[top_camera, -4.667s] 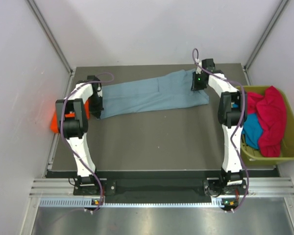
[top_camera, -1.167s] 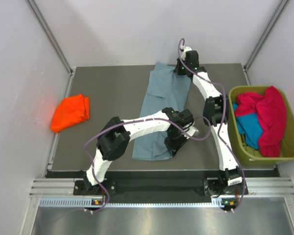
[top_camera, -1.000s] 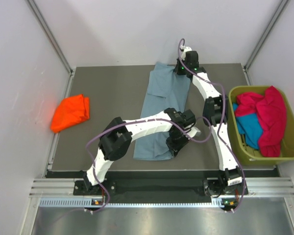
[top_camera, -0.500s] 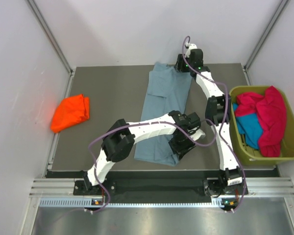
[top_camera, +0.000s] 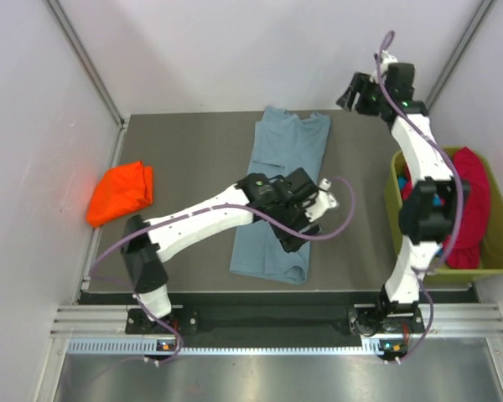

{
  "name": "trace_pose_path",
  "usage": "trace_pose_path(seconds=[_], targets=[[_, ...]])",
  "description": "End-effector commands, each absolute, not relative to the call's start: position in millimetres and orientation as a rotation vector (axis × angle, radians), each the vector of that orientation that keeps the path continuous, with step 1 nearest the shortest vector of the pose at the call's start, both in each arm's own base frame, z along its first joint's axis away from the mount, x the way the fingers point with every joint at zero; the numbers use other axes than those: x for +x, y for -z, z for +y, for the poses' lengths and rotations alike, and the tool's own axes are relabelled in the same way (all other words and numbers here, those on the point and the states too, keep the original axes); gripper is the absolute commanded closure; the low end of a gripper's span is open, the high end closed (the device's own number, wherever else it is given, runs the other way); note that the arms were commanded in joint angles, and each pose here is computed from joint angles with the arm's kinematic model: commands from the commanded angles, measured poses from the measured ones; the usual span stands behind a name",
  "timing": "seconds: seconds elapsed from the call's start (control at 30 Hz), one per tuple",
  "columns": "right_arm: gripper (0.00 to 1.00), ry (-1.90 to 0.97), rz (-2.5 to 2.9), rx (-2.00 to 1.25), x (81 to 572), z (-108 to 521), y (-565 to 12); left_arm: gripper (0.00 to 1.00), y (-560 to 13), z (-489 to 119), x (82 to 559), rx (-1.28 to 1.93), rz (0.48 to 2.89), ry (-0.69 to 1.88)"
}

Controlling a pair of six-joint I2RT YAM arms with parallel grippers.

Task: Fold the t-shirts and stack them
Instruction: Fold the tshirt

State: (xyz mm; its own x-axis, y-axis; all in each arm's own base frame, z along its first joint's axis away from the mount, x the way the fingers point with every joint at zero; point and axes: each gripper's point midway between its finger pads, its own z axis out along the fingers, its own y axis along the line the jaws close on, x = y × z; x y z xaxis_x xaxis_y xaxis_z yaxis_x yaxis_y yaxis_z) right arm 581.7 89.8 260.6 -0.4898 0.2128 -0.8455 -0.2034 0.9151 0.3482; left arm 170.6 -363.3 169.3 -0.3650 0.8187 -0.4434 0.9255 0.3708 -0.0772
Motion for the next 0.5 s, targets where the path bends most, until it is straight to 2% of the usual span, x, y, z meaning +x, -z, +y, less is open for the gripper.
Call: trace_pose_path(seconds=[0.0,0.17,0.33,0.47], targets=[[0.34,-0.709,2.218,0.050,493.5,106.6,-237.5,0.25,-195.9,-323.9,212.6,1.345,2.285,0.373],[0.34,-0.877,2.460,0.136,363.4,130.5,-164.6,0.29,-175.9,-273.7,247.2,0.927,2.565,0.516],[0.36,-0.930,2.547,0.070,291.0,152.0,-126.3,0.35,-157.0,-252.2,276.3,0.741,2.641,0.509],[0.39,-0.962,2.609,-0.028,246.0,166.4,-103.8,0.44,-156.2,-252.7,295.6,0.655,2.655,0.569]])
